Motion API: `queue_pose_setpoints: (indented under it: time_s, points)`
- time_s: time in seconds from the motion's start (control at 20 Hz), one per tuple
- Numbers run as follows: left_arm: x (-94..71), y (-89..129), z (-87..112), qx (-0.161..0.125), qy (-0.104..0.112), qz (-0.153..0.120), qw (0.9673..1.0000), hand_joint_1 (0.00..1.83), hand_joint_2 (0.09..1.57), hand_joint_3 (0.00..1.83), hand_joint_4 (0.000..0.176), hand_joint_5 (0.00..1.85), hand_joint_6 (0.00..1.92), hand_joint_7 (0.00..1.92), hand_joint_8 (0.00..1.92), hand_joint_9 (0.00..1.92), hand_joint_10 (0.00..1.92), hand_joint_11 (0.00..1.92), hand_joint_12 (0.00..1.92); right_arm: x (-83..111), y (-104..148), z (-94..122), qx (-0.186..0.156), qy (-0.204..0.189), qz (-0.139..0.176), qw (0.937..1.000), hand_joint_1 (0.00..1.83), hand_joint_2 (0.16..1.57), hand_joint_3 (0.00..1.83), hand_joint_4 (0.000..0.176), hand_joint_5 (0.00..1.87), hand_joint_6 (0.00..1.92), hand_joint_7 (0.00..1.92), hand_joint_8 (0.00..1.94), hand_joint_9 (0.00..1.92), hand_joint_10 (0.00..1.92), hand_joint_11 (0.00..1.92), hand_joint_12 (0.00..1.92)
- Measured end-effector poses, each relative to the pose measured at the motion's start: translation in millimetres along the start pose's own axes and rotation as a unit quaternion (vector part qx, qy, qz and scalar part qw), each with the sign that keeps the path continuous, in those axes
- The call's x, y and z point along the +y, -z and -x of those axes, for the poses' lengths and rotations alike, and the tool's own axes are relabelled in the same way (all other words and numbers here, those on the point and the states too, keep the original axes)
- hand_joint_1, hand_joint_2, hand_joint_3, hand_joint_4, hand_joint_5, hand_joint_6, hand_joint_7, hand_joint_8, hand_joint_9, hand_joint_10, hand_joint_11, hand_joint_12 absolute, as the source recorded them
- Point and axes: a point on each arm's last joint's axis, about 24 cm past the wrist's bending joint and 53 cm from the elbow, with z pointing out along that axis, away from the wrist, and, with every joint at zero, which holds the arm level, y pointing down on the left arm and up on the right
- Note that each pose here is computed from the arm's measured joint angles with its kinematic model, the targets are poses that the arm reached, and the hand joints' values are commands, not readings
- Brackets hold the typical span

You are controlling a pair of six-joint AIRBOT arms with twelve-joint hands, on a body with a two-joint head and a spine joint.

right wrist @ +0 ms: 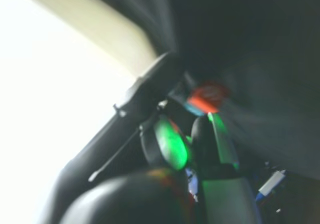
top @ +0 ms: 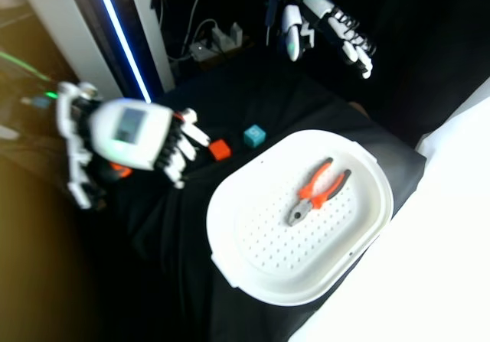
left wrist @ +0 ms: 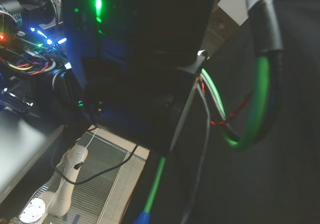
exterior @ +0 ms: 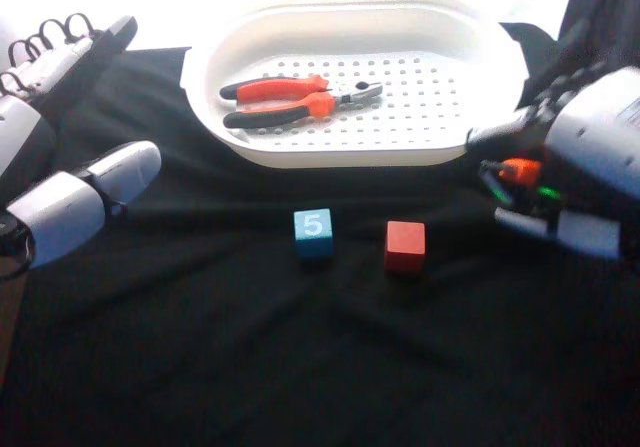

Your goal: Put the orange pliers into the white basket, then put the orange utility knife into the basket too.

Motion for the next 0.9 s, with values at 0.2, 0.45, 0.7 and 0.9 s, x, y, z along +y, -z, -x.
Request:
queue_pose_setpoints:
  time_s: [0.2, 0.45, 0.7, 0.9]
  points:
    - [0.5, -0.1, 0.5, -0.001, 0.001, 0.001, 1.0000, 0.41, 1.37, 0.00, 0.084, 0.09, 0.00, 0.05, 0.00, 0.11, 0.00, 0.00, 0.55, 16.0, -4.2, 20.1, -0.024, 0.013, 0.027, 0.9993, 1.34, 1.25, 0.00, 0.000, 0.89, 1.92, 1.23, 1.94, 1.44, 1.92, 1.50, 1.92]
    - [0.7, 0.9, -0.9, 0.000, 0.002, 0.002, 1.0000, 0.37, 1.38, 0.00, 0.118, 0.07, 0.00, 0.03, 0.00, 0.09, 0.00, 0.00, 0.48, 29.1, -51.0, 58.1, -0.052, 0.039, 0.048, 0.9967, 1.38, 1.22, 0.00, 0.036, 0.90, 1.92, 1.01, 1.94, 1.17, 1.92, 1.29, 1.92]
    - [3.8, 2.9, -4.8, 0.003, 0.006, 0.008, 0.9999, 0.40, 1.39, 0.00, 0.088, 0.05, 0.00, 0.02, 0.00, 0.10, 0.00, 0.00, 0.71, 14.7, -124.5, 23.4, 0.019, 0.053, 0.014, 0.9983, 1.35, 1.23, 0.00, 0.100, 0.87, 1.92, 1.05, 1.94, 1.20, 1.92, 1.33, 1.92]
    - [6.0, 2.6, -6.6, 0.003, 0.011, 0.010, 0.9999, 0.36, 1.39, 0.00, 0.100, 0.04, 0.00, 0.04, 0.00, 0.10, 0.00, 0.00, 0.53, -15.4, -156.6, -16.2, 0.080, 0.055, -0.038, 0.9946, 1.29, 1.22, 0.00, 0.047, 0.87, 1.92, 1.06, 1.94, 1.19, 1.92, 1.30, 1.92]
